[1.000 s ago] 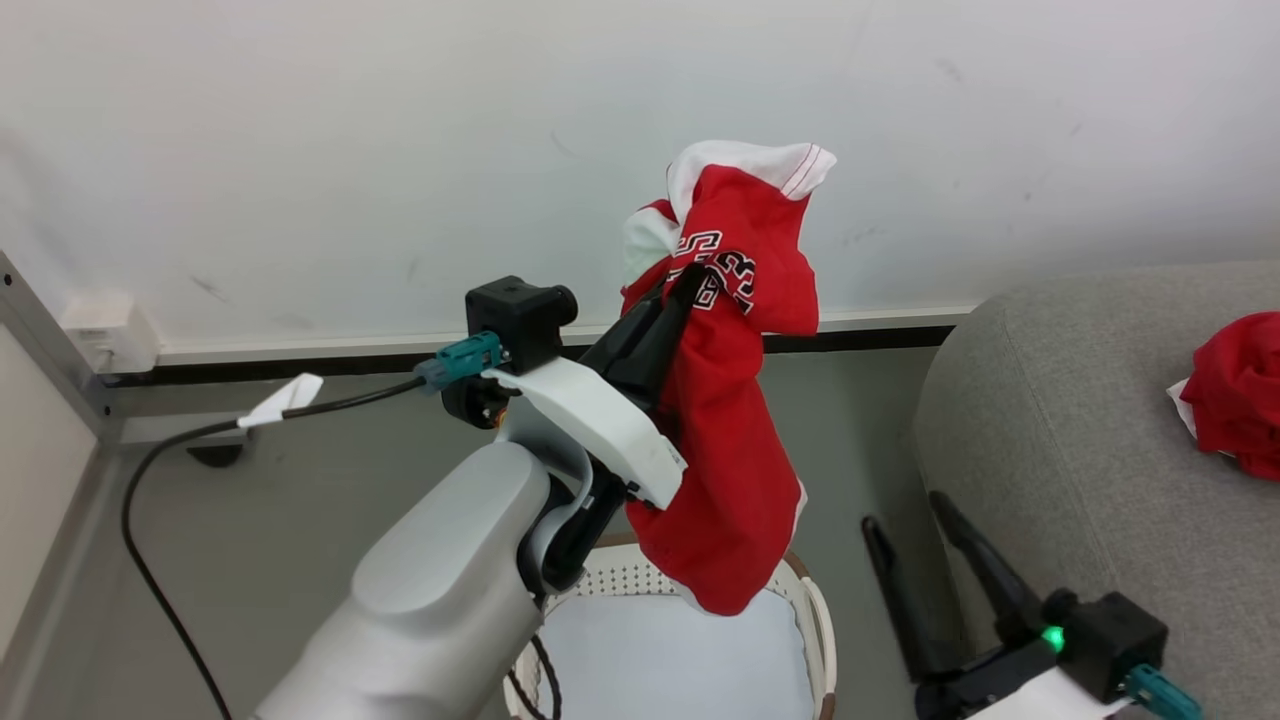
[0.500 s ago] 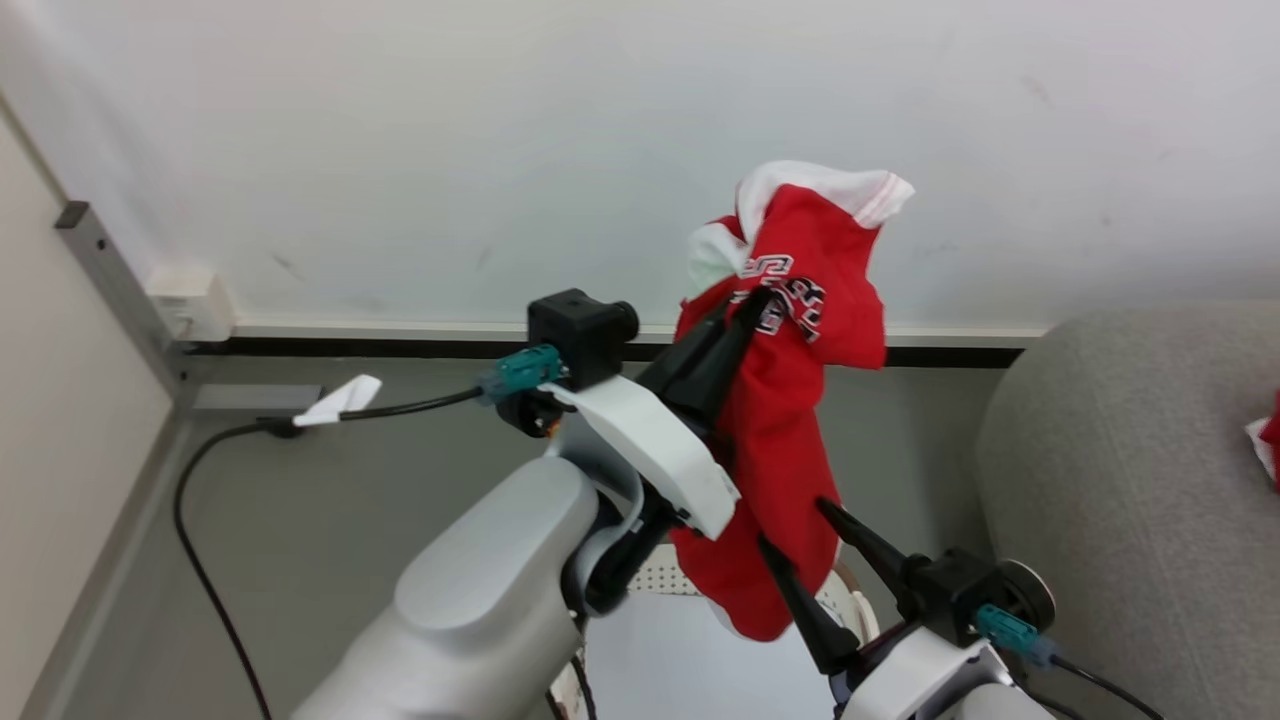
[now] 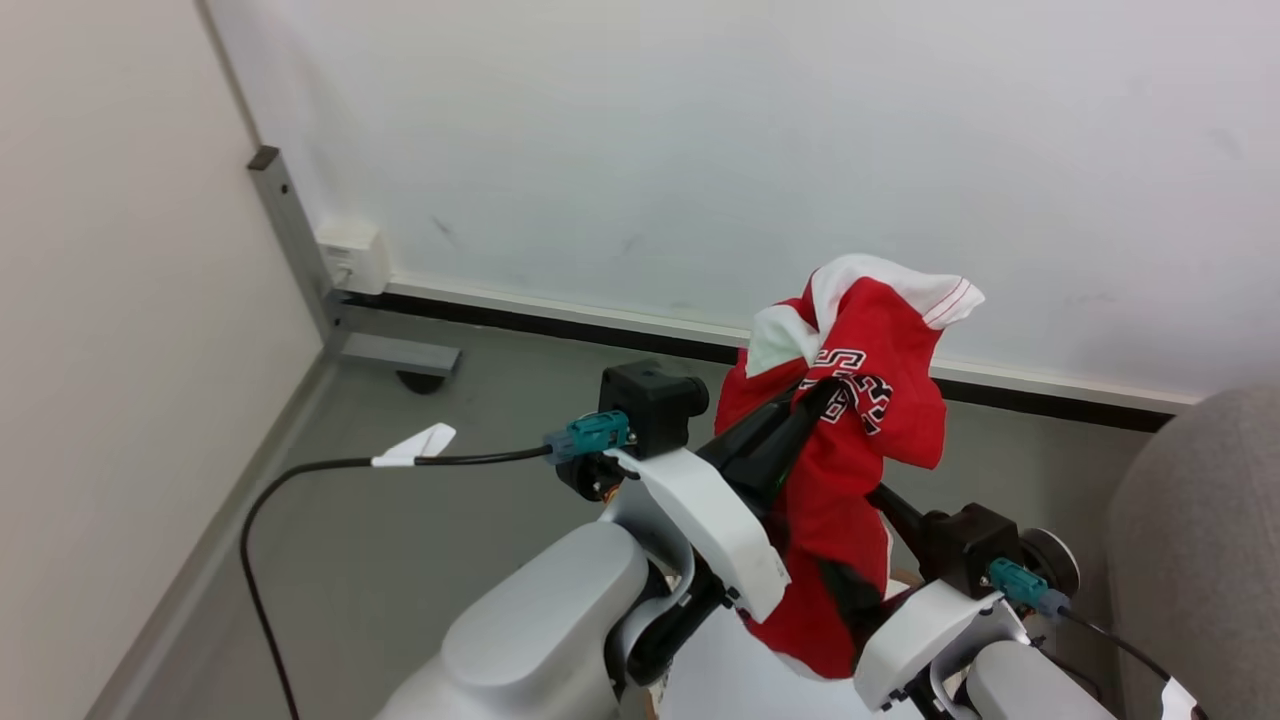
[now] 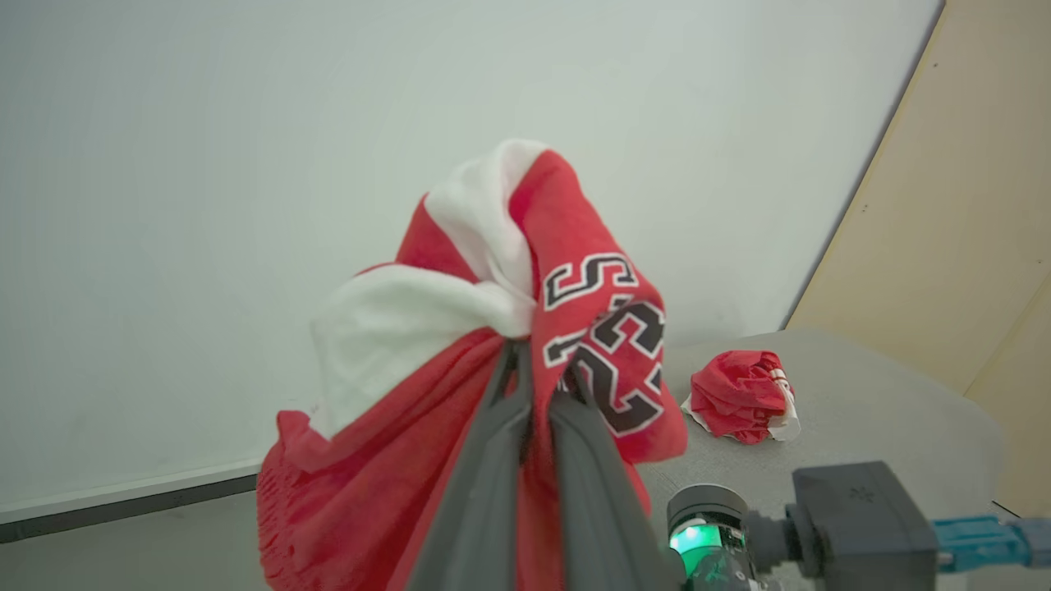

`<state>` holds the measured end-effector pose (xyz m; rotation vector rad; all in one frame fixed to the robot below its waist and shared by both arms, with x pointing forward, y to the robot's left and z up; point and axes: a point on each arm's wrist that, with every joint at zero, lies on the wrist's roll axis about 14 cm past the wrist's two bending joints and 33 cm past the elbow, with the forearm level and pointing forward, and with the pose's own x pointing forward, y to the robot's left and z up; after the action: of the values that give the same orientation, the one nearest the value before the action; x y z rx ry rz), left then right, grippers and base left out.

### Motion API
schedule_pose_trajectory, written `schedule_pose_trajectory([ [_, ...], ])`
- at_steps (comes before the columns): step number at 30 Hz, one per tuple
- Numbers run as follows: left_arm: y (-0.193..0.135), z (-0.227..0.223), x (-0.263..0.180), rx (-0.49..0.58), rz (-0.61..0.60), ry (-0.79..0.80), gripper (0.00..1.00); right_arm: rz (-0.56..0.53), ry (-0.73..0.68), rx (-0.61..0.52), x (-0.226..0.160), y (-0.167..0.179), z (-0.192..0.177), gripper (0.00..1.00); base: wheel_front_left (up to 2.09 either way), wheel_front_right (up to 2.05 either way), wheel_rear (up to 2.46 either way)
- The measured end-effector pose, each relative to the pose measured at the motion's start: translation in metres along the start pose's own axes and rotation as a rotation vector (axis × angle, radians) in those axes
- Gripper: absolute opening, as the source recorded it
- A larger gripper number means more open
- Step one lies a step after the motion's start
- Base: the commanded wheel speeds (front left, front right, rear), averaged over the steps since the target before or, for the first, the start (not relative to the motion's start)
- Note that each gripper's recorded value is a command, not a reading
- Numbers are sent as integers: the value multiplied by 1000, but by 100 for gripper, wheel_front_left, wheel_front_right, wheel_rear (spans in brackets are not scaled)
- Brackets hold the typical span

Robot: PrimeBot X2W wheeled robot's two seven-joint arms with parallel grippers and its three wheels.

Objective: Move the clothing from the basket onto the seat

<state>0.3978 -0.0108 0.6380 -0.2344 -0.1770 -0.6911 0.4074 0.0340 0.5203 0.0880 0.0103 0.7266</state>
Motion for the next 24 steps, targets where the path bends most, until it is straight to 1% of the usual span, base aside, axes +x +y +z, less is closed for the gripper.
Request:
schedule_pose_trajectory([
  [1, 2, 0, -2, 0, 8, 0, 0, 8, -11, 3, 3, 3, 3, 34, 0, 0, 0],
  [2, 4, 1, -4, 1, 15, 0, 0, 17, -23, 6, 5, 6, 7, 0, 0, 0, 0],
  [7, 9, -1, -8, -8, 35, 2, 0, 35, -46, 16, 8, 12, 13, 0, 0, 0, 0],
  [12, 14, -5, -9, -7, 45, 10, 0, 15, -59, 47, 3, 8, 14, 0, 0, 0, 0],
  [20, 9, -16, -5, -22, 33, 36, 0, -67, -132, 127, -10, -13, 29, 0, 0, 0, 0],
  [22, 7, -19, -3, -30, 25, 41, 0, -90, -144, 132, -15, -21, 32, 0, 0, 0, 0],
  [23, 6, -21, -2, -38, 21, 44, 41, -104, -150, 132, -18, -26, 33, 0, 0, 0, 0],
  [24, 4, -24, -1, -43, 16, 50, 89, -120, -159, 135, -21, -31, 35, 0, 0, 0, 0],
])
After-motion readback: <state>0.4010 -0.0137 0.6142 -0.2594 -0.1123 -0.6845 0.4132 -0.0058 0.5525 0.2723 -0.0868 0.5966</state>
